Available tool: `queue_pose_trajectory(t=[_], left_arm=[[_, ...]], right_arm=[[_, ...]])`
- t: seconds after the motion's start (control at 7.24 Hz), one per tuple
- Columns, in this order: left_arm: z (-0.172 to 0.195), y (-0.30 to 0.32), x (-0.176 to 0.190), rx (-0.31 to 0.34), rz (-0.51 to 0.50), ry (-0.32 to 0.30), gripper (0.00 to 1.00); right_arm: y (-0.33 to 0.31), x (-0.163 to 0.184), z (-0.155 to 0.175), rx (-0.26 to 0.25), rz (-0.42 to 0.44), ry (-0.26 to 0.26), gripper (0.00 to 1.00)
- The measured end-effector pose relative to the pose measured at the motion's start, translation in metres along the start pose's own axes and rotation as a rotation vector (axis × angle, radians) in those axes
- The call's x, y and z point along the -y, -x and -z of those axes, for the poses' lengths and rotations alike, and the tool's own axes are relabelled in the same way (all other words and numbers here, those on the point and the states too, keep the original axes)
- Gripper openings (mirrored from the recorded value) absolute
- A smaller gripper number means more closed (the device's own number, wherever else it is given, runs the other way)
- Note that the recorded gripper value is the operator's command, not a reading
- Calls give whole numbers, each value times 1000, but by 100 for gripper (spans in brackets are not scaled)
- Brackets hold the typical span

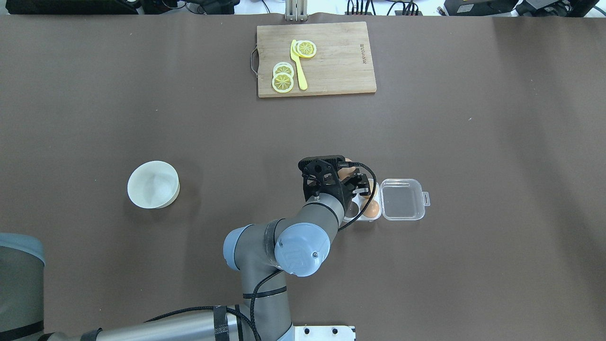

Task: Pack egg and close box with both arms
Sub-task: 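Lower the egg into the empty cup and open the left gripper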

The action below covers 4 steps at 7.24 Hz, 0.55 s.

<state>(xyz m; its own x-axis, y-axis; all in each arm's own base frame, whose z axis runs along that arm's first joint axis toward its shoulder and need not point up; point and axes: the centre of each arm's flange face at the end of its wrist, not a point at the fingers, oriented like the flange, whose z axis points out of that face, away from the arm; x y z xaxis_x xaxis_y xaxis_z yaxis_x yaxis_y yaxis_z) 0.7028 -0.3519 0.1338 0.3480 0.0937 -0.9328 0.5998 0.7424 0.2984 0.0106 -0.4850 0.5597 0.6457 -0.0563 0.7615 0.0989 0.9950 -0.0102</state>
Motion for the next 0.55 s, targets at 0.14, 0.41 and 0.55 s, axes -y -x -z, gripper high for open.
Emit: queue_pose_trajectory(t=[0.14,0.41,0.55], left_arm=[[2,-3,-5,-4,1,5,0],[5,-7,-14,-9,0,15,0],[6,-8,-15,-10,0,17,0]], right_arm=[[0,0,0,0,0,0,100],[0,0,0,1,0,0,100],[0,0,0,1,0,0,100]])
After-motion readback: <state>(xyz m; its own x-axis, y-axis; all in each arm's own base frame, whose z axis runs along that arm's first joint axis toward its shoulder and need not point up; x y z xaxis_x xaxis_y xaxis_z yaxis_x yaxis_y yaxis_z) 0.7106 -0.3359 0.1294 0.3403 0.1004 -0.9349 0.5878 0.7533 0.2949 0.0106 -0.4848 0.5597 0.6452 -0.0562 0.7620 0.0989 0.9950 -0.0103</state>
